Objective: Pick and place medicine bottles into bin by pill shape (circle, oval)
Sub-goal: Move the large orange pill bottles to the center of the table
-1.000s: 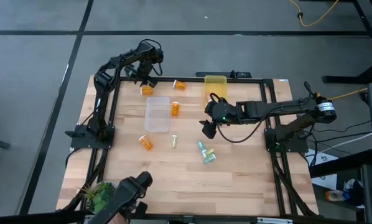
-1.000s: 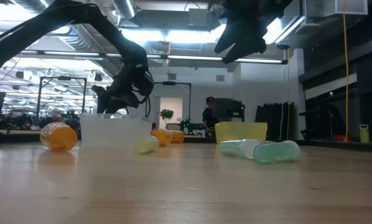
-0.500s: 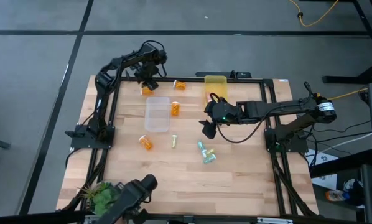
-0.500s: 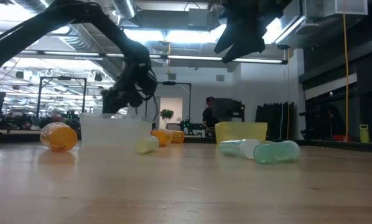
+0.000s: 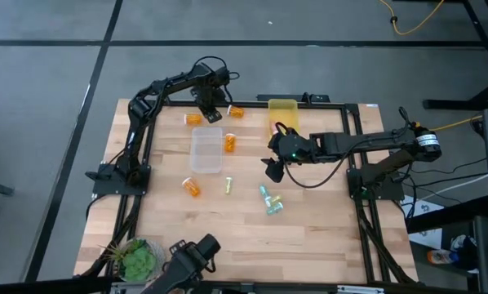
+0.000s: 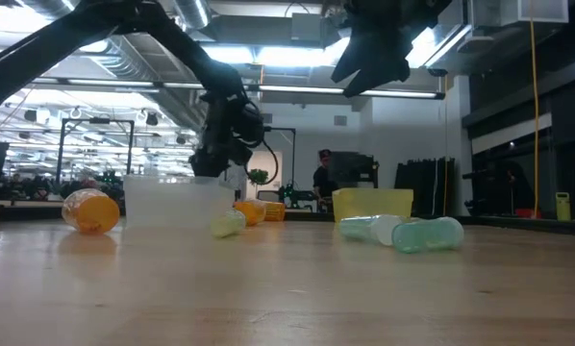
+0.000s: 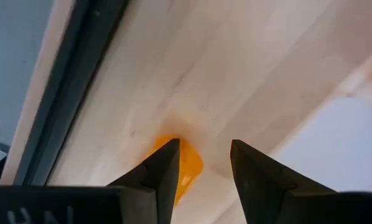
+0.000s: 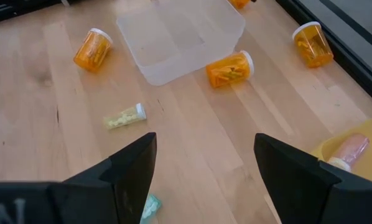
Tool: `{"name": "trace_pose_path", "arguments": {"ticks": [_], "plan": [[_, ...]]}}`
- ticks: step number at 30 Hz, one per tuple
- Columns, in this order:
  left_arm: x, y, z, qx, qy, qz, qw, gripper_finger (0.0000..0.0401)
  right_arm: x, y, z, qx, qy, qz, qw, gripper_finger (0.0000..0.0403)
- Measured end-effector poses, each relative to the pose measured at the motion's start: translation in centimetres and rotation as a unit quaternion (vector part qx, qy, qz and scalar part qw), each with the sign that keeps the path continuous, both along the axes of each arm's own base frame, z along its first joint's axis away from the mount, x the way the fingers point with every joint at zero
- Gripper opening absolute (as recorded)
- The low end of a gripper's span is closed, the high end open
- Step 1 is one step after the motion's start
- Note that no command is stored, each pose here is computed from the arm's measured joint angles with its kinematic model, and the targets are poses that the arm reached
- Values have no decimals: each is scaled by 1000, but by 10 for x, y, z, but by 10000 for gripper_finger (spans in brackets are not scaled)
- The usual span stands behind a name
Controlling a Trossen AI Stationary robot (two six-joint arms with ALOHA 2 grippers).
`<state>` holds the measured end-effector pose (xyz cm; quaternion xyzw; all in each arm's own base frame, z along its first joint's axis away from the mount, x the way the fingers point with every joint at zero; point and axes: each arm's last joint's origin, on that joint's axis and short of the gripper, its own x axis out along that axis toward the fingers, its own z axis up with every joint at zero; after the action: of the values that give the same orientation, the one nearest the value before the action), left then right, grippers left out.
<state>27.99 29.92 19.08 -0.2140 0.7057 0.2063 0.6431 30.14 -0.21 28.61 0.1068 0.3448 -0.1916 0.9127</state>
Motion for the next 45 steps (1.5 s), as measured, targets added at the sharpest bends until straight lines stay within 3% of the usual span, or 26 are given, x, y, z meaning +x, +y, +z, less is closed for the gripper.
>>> {"name": "trace_pose_path", "arguments": {"ticks": [3,6,9,14,19,22,33,39,42,45], "plan": [[-1,1,1,24,20,33,999,137,-1,0,-1,0,4,1,1000,272],[-5,2,9,78,61,65,993,137,-1,0,-1,0,5,0,1000,272],[-15,0,24,117,127,61,983,137,-1,0,-1,0,4,0,1000,272],[-40,10,38,85,167,60,981,137,0,0,0,1,1,-1,1000,272],[-65,29,36,29,121,66,990,137,0,0,0,13,-2,-10,1000,272],[-72,34,36,22,107,83,991,137,0,0,0,15,-1,-5,1000,272],[-52,35,34,73,84,4,994,137,1,0,1,9,-10,-8,1000,272],[-49,26,35,78,118,70,987,137,1,0,1,7,-10,-7,1000,272],[-50,26,32,104,171,67,978,137,1,0,1,8,-10,-7,1000,272],[-57,27,19,67,217,64,972,136,1,0,1,8,-10,-7,1000,272]]}}
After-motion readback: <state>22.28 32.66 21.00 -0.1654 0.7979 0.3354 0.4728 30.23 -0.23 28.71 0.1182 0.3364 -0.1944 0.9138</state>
